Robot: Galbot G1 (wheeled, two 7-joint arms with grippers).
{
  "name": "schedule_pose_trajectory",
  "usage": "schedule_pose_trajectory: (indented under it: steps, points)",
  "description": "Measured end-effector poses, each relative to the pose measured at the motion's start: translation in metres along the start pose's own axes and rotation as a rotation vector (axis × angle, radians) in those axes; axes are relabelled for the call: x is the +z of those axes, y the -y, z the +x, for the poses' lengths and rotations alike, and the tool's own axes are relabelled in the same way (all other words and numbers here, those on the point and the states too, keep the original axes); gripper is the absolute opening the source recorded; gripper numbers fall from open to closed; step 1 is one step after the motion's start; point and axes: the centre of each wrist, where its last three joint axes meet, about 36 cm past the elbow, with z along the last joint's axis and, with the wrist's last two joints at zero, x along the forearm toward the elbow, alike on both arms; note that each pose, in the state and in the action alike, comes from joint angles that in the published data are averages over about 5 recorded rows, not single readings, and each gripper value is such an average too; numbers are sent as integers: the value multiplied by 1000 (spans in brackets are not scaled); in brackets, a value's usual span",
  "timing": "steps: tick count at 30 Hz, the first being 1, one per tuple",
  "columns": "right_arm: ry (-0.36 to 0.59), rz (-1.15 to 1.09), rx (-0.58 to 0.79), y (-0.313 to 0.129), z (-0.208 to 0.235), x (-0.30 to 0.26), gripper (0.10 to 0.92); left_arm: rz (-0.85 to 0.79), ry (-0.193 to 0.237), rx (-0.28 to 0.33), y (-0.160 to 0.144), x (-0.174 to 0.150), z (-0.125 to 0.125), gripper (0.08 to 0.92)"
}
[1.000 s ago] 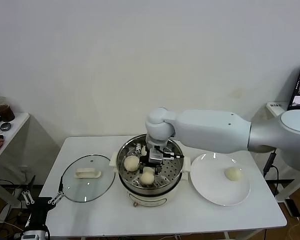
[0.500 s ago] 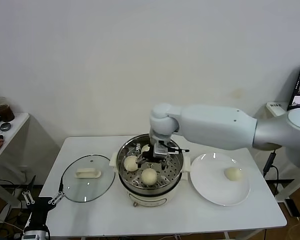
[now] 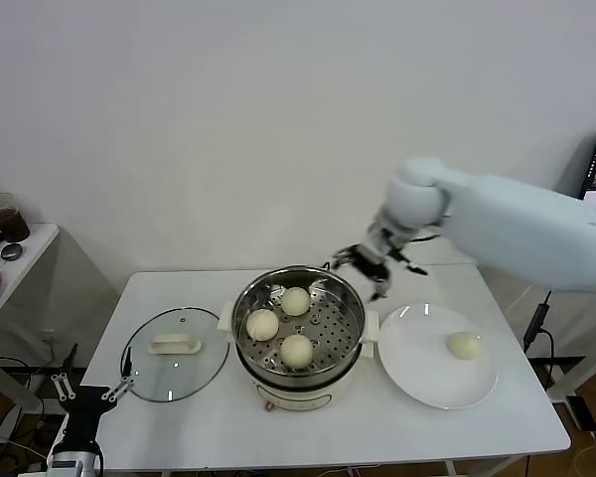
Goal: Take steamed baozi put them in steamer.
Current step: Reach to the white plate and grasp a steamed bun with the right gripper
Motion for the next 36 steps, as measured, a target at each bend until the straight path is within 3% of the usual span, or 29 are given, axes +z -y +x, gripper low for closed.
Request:
schedule_pose_trajectory:
  steps: [11,19,26,36]
  points:
    - [-102,-370,-46,-121,-38,99,823,4,-5,25,9,0,0,823]
    - [-150,-495,-69,-176,-73,135,823,2,-9,27,10,0,3,823]
    - [-175,-537,-63,-192,-101,153,823,-7,-15,19,6,-1,7,823]
    - [-154,-528,-67,-181,-143,159,823,-15,-24,7,1,1,9,823]
